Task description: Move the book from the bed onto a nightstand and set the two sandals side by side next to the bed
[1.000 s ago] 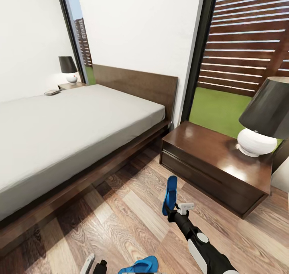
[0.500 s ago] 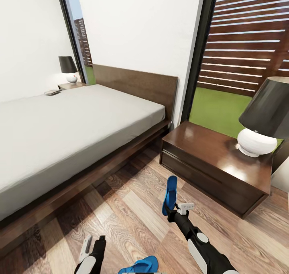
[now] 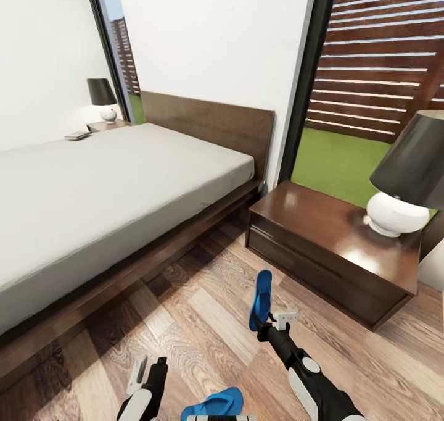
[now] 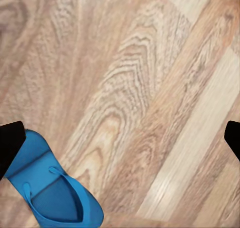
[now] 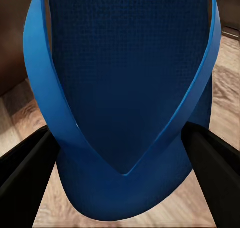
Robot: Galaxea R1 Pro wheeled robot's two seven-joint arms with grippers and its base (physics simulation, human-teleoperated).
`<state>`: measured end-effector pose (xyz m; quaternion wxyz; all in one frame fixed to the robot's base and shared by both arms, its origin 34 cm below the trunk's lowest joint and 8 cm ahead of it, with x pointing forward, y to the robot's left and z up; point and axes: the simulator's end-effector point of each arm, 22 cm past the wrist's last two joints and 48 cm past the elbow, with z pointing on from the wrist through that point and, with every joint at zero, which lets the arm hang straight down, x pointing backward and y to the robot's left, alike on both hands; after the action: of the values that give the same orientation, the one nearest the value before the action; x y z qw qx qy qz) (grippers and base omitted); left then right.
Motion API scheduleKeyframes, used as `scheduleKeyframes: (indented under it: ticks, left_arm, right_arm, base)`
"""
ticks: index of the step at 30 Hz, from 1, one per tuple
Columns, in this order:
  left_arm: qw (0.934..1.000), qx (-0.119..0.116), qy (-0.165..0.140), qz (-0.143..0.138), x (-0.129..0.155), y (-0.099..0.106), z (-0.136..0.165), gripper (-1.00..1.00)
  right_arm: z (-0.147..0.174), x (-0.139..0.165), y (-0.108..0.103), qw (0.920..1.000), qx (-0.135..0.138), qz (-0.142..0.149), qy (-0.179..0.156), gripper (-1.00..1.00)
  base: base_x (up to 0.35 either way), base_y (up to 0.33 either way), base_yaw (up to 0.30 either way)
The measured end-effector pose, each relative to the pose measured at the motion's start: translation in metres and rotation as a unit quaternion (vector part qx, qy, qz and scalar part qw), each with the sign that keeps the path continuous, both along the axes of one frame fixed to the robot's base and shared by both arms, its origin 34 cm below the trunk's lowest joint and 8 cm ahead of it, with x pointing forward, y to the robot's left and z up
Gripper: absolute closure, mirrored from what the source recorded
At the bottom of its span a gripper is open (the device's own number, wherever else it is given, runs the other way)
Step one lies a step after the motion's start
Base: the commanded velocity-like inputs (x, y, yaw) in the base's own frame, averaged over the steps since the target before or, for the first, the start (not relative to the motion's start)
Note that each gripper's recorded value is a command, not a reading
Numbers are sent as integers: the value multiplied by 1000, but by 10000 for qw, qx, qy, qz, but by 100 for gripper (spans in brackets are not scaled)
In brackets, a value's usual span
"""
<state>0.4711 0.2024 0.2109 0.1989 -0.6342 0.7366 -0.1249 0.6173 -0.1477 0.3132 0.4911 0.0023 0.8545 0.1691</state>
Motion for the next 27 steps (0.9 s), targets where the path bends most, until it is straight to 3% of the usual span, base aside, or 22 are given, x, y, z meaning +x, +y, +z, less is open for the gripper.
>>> scheduleKeyframes:
  ticks: [27]
  left_arm:
    - [9985, -1, 542, -16, -34, -1, -44, -100]
  right_arm:
    - [-60, -24, 0, 9985, -4, 6, 545, 100]
  base:
    - [0, 0, 0]
